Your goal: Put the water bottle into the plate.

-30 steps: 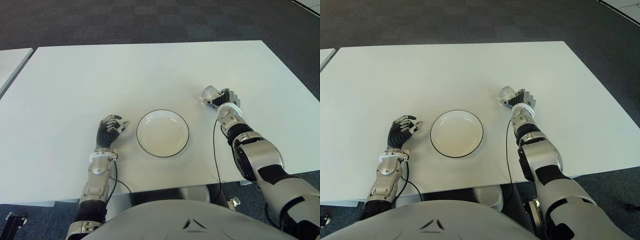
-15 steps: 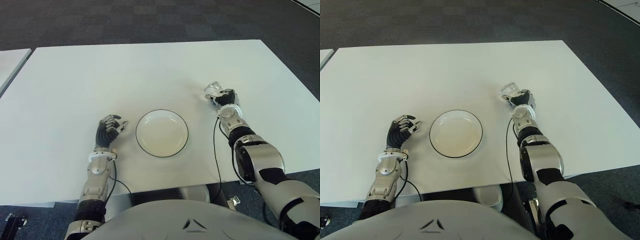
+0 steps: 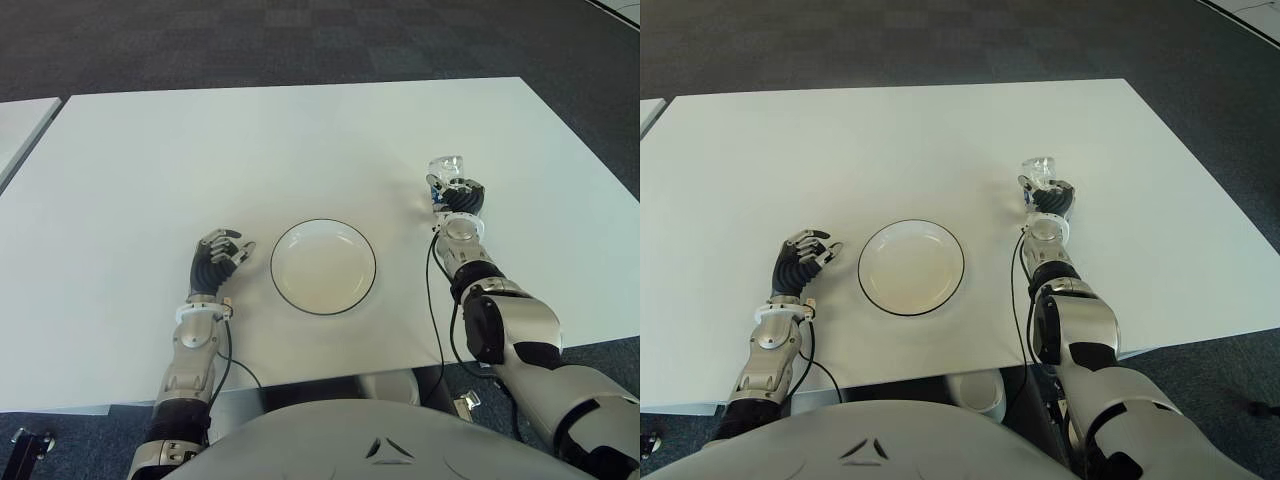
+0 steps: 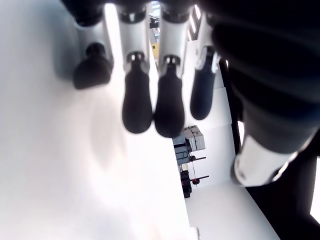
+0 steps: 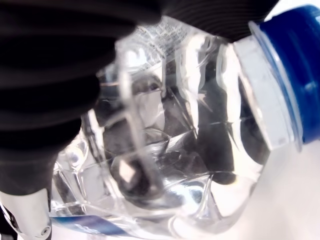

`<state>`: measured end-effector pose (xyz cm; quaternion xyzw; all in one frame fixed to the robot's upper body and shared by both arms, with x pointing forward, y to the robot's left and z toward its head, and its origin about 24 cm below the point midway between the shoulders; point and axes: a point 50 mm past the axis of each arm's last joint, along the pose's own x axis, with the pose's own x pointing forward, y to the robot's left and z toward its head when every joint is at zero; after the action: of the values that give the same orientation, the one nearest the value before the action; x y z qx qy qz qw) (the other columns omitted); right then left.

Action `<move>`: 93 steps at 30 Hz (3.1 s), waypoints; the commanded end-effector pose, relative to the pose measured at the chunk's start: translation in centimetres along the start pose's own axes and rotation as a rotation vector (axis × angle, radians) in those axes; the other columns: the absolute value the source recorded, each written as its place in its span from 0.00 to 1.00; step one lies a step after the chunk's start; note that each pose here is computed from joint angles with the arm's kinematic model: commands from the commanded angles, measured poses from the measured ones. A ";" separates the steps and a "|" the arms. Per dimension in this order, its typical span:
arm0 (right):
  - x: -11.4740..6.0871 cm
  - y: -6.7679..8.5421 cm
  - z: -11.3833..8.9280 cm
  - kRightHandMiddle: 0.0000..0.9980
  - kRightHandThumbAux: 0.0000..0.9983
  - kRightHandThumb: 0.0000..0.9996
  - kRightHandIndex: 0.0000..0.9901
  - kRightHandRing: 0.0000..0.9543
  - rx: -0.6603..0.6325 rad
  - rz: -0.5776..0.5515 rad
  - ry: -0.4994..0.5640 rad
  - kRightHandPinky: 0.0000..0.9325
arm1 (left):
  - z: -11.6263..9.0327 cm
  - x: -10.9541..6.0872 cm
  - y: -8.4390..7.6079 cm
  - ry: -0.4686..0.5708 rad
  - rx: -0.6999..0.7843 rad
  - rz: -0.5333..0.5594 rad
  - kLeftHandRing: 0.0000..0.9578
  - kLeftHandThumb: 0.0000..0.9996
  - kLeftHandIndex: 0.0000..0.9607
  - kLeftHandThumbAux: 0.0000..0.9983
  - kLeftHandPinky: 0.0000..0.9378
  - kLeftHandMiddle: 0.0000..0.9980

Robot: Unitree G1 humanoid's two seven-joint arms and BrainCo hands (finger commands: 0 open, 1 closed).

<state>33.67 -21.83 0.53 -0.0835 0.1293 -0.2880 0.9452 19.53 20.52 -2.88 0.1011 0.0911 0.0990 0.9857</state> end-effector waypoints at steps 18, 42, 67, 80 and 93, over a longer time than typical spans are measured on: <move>-3.3 2.5 2.0 0.82 0.73 0.70 0.44 0.85 0.089 -0.020 -0.358 0.90 | -1.9 -0.8 0.0 0.100 0.021 -0.011 0.72 0.70 0.45 0.72 0.73 0.70; -10.5 4.6 6.3 0.91 0.73 0.70 0.44 0.94 0.000 0.122 -1.119 0.96 | -1.8 -0.9 -0.3 0.090 0.016 -0.016 0.73 0.71 0.46 0.72 0.72 0.72; -16.4 6.8 3.9 0.91 0.73 0.70 0.44 0.93 -0.039 0.695 -1.315 0.92 | -1.6 -1.1 -0.4 0.091 0.036 -0.007 0.76 0.71 0.46 0.72 0.77 0.75; -16.1 7.2 2.1 0.90 0.72 0.71 0.44 0.92 -0.502 1.103 -1.183 0.95 | -1.6 -1.1 -0.3 0.091 0.009 -0.005 0.75 0.71 0.46 0.72 0.75 0.74; -16.2 7.1 1.3 0.91 0.73 0.70 0.44 0.93 -0.905 1.301 -1.012 0.94 | -1.6 -1.2 -0.4 0.097 0.032 0.000 0.75 0.71 0.46 0.72 0.75 0.74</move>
<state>24.92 -6.78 3.04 -0.4581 -0.1989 0.4329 0.7504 19.22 20.20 -2.78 0.1050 0.0877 0.0974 0.9858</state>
